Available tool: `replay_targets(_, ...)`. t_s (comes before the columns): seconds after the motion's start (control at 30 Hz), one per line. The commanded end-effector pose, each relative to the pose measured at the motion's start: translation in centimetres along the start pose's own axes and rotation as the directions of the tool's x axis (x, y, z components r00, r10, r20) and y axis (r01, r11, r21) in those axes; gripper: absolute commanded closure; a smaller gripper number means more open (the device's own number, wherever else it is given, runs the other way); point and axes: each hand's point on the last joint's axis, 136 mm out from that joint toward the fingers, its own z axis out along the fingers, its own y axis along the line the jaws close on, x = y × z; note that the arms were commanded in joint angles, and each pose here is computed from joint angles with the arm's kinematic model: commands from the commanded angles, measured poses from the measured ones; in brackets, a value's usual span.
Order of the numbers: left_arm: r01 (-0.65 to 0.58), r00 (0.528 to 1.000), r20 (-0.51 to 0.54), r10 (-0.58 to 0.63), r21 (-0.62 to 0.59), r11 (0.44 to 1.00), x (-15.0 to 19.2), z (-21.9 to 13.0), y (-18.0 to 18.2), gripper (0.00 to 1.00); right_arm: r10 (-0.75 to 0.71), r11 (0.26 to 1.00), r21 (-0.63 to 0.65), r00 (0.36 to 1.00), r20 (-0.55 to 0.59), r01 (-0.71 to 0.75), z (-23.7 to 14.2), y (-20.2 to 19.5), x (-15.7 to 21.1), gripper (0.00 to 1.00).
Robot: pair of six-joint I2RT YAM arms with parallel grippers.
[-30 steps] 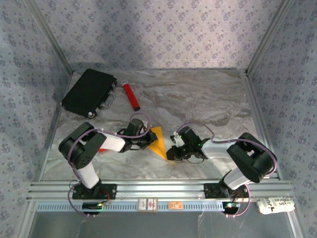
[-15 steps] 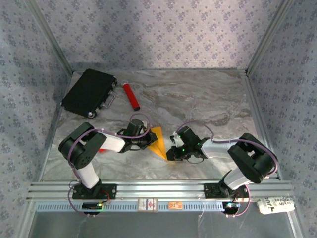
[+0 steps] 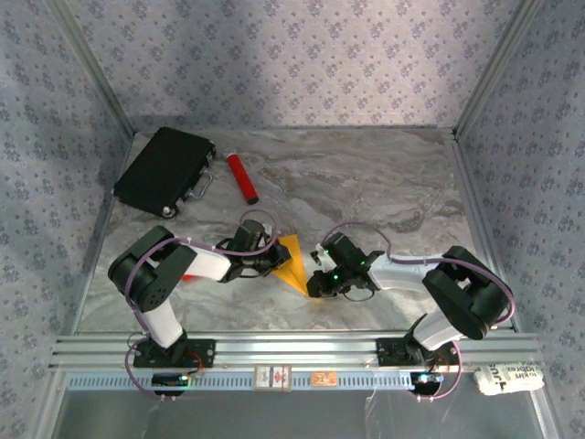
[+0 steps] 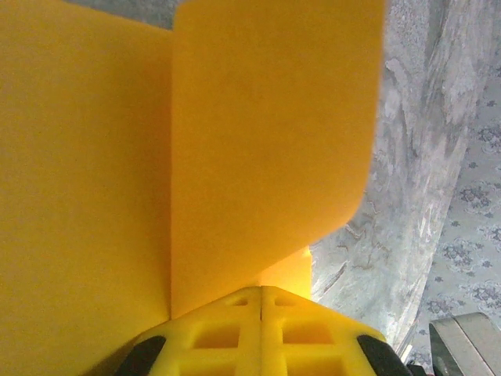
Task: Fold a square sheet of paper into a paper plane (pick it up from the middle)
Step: Fourth fold the wing at the center of the table.
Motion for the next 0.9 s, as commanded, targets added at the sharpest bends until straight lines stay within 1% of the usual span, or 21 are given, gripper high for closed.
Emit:
replay_targets(0.0, 0.031, 0.999, 0.044, -0.026, -0.119, 0.992, -0.5, -0.1, 3.8, 0.97, 0.114, 0.973, 0.223, 0.967, -0.228, -0.063, -0.3, -4.9, 7.1, 0.92)
replay_targets(0.07, 0.032, 0.999, 0.046, -0.027, -0.117, 0.993, -0.5, 0.0, 3.7, 0.97, 0.101, 0.974, 0.221, 0.969, -0.225, -0.05, -0.4, -4.6, 6.9, 0.91)
replay_targets(0.17, 0.032, 0.999, 0.045, -0.026, -0.117, 0.993, -0.5, 0.0, 3.7, 0.97, 0.096, 0.978, 0.2, 0.977, -0.188, -0.058, -0.7, -3.9, 6.2, 0.91)
replay_targets(0.43, 0.019, 0.999, 0.035, -0.015, -0.124, 0.992, -0.4, -0.1, 3.7, 0.97, 0.064, 0.994, 0.094, 0.997, -0.037, -0.06, -2.9, -0.5, 2.1, 0.89)
replay_targets(0.5, 0.018, 0.999, 0.035, -0.014, -0.123, 0.992, -0.4, -0.1, 3.7, 0.97, 0.055, 0.997, 0.047, 0.998, 0.026, -0.056, -3.9, 0.6, 0.5, 0.89)
replay_targets(0.57, 0.017, 0.999, 0.033, -0.013, -0.123, 0.992, -0.3, 0.0, 3.7, 0.97, 0.069, 0.997, -0.028, 0.994, 0.09, -0.067, -4.8, 2.0, -1.2, 0.89)
replay_targets(0.6, 0.017, 0.999, 0.031, -0.014, -0.122, 0.992, -0.3, 0.0, 3.7, 0.97, 0.068, 0.996, -0.057, 0.992, 0.106, -0.062, -5.0, 2.6, -1.8, 0.9)
replay_targets(0.67, 0.017, 0.999, 0.032, -0.013, -0.122, 0.992, -0.3, 0.0, 3.7, 0.97, 0.052, 0.993, -0.109, 0.992, 0.115, -0.039, -5.1, 4.2, -3.1, 0.93)
replay_targets(0.73, 0.017, 0.999, 0.03, -0.013, -0.121, 0.993, -0.2, 0.0, 3.7, 0.97, 0.049, 0.991, -0.13, 0.993, 0.109, -0.034, -4.7, 5.1, -4.1, 0.96)
replay_targets(0.87, 0.021, 0.999, 0.03, -0.017, -0.122, 0.992, -0.2, 0.1, 3.8, 0.97, 0.053, 0.992, -0.122, 0.994, 0.094, -0.041, -2.9, 5.8, -5.7, 0.98)
